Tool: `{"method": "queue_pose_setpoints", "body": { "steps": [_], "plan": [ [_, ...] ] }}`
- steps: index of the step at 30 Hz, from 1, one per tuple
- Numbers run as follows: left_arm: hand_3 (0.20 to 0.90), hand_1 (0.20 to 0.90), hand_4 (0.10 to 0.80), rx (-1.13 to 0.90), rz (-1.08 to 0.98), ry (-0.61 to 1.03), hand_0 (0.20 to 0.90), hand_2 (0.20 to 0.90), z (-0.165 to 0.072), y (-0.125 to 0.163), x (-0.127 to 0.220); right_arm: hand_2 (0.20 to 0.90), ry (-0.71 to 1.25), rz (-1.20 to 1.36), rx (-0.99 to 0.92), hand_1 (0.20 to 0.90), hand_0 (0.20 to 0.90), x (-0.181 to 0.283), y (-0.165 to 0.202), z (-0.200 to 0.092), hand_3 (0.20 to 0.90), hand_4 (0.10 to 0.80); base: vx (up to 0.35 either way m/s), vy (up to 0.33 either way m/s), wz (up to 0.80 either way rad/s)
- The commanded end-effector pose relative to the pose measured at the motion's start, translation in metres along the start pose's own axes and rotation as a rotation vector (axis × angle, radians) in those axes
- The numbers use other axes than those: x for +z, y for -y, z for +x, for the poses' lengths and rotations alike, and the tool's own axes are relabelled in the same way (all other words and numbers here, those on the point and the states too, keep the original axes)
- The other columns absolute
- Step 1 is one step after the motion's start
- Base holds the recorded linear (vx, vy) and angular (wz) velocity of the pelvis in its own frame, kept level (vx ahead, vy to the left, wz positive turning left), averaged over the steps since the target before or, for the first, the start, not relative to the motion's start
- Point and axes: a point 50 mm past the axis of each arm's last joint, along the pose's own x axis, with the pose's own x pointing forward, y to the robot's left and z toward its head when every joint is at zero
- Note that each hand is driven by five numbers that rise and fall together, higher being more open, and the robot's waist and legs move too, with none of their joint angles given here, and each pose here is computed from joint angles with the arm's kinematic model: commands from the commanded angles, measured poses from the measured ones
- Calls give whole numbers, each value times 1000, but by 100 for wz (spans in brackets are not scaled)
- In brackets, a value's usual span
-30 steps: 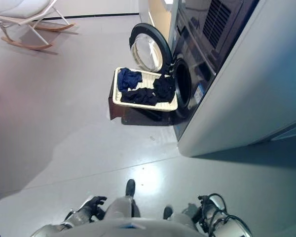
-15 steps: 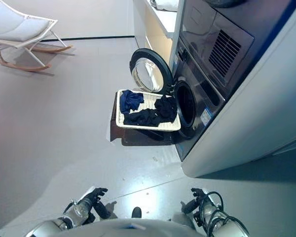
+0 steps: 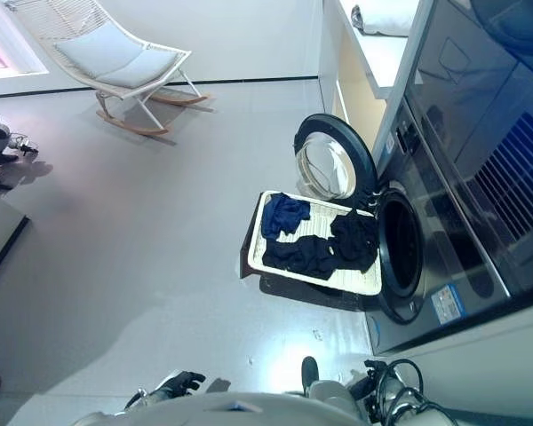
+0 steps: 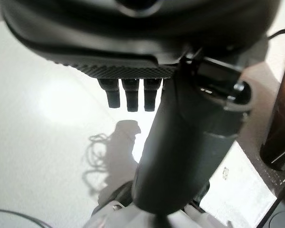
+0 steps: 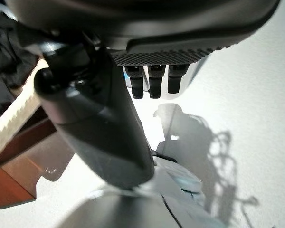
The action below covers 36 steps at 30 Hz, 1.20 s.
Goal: Pick up the clothes and place them into the washing machine
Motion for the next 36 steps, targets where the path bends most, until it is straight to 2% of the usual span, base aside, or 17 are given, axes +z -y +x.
{"method": "queue_pose_setpoints", "body": {
  "steps": [1, 5, 10, 16, 20, 23, 27, 28, 29, 30, 31, 32, 34, 36],
  "plan": [
    [900, 900, 800, 90, 7, 126, 900, 900, 3, -27, 33, 900, 31, -37, -11, 900, 900, 4, 3, 0, 900, 800, 220, -74, -52],
    [900, 900, 800, 98, 24, 172, 900, 900, 3, -30, 44, 900, 89, -111, -5, 900, 900, 22, -1, 1, 900, 800, 235, -87, -60],
    [900, 900, 800, 75, 27, 93, 900, 900, 2, -16, 22, 900, 124, -89, -15, 900, 900, 34, -2, 1, 900, 800, 233, -31, -60],
    [900, 900, 800, 28, 37, -13, 900, 900, -1, -3, -4, 900, 71, -62, -22, 900, 900, 20, -2, 1, 900, 800, 333, 82, -48],
    [900, 900, 800, 53, 6, -25, 900, 900, -2, -9, -12, 900, 54, -72, -5, 900, 900, 14, -8, 0, 900, 800, 333, 139, -136],
    [900, 900, 800, 99, -38, -5, 900, 900, -1, -20, -8, 900, 76, -64, 4, 900, 900, 20, -10, 0, 900, 800, 322, 161, -11],
    [900, 900, 800, 124, -24, 31, 900, 900, 0, -29, 1, 900, 196, -87, 21, 900, 900, 49, -15, -1, 900, 800, 195, 118, -9],
    [900, 900, 800, 132, -25, 44, 900, 900, 0, -32, 5, 900, 256, -83, 20, 900, 900, 64, -14, -3, 900, 800, 59, 89, -1],
    [900, 900, 800, 150, -33, 72, 900, 900, 1, -38, 11, 900, 396, -118, 34, 900, 900, 96, -16, -10, 900, 800, 57, 88, -1],
    [900, 900, 800, 150, -33, 72, 900, 900, 1, -38, 11, 900, 395, -119, 34, 900, 900, 96, -16, -10, 900, 800, 46, 100, 8],
    [900, 900, 800, 149, -40, 63, 900, 900, 0, -37, 8, 900, 530, -149, 34, 900, 900, 127, -19, -20, 900, 800, 41, 54, 6],
    [900, 900, 800, 149, -41, 63, 900, 900, 0, -37, 8, 900, 530, -149, 34, 900, 900, 127, -19, -20, 900, 800, 93, 57, 2],
    [900, 900, 800, 161, -80, 27, 900, 900, -1, -34, -3, 900, 688, -176, 64, 900, 900, 165, -25, -37, 900, 800, 187, -111, 4],
    [900, 900, 800, 169, -99, -7, 900, 900, -2, -35, -12, 900, 770, -243, 75, 900, 900, 184, -29, -48, 900, 800, 176, -194, 4]
  ]
}}
